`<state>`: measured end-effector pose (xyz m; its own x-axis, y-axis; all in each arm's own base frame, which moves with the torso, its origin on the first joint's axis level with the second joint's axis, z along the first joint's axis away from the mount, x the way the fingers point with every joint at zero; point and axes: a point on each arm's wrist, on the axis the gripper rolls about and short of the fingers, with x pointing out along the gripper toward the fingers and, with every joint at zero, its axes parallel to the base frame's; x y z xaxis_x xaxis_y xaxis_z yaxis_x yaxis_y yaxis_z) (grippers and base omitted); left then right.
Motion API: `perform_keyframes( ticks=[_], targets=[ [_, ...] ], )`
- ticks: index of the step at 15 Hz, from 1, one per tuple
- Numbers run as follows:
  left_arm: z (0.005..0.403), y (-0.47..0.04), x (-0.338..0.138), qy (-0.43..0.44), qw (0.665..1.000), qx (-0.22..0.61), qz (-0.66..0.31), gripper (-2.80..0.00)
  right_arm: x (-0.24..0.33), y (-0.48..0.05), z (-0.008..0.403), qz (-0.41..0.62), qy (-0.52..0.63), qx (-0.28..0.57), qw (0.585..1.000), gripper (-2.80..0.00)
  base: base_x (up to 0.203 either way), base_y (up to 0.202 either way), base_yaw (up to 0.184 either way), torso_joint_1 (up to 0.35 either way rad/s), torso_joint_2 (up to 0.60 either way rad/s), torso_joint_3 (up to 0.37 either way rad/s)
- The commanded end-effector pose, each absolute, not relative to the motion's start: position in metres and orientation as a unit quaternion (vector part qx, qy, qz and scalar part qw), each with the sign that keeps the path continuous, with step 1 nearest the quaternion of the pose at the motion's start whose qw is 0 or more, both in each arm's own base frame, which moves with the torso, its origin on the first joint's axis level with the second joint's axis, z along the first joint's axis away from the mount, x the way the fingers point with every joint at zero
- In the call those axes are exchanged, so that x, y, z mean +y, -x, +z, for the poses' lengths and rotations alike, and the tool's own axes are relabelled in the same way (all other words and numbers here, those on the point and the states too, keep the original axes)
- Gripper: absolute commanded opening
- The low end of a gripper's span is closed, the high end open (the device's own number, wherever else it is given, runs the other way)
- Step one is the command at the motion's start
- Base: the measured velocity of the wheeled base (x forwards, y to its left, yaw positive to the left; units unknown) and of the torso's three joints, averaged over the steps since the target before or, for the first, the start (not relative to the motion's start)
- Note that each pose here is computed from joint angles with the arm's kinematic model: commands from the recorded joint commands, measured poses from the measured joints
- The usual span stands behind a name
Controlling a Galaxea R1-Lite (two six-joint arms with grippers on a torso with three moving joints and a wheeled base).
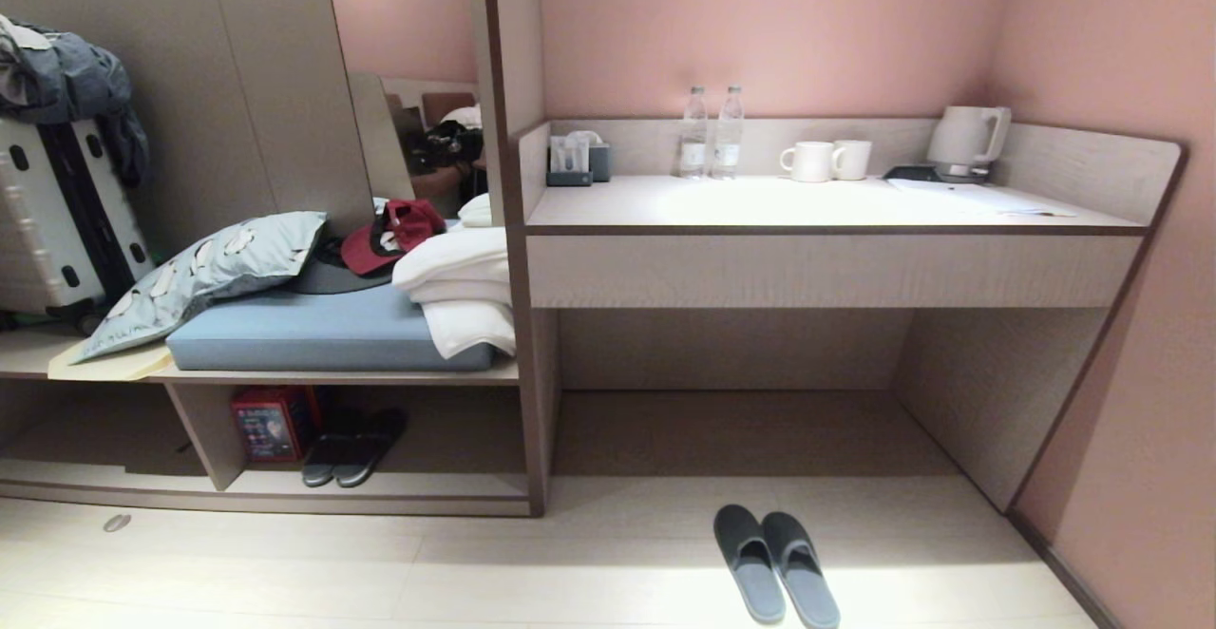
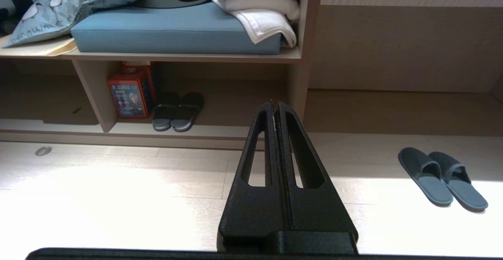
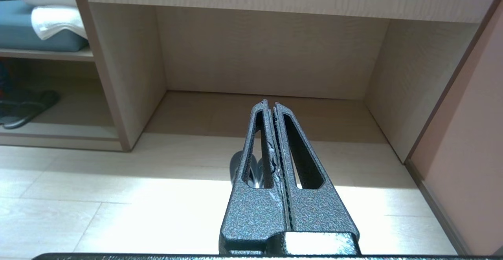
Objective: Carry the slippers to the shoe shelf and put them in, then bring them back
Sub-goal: Pick up the slippers on the floor
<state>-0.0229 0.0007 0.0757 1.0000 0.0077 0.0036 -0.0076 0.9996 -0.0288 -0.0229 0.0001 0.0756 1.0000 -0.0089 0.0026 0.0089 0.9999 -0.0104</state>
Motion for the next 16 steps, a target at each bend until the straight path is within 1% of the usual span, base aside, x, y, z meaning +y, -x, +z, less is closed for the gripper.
perform_keyframes(
  ticks=[1, 16],
  targets=[
    [0.0758, 0.0228, 0.0007, 0.015, 1.000, -0.002, 0.004, -2.80, 0.0001, 0.0226, 0.0636, -0.005, 0.005, -0.001, 1.000, -2.80, 0.000, 0.000, 0.000, 0.000, 0.00, 0.000],
    [0.0758, 0.0228, 0.0008, 0.015, 1.000, -0.002, 0.005, -2.80, 0.0001, 0.0226, 0.0636, -0.005, 0.005, -0.001, 1.000, -2.80, 0.000, 0.000, 0.000, 0.000, 0.00, 0.000]
  ],
)
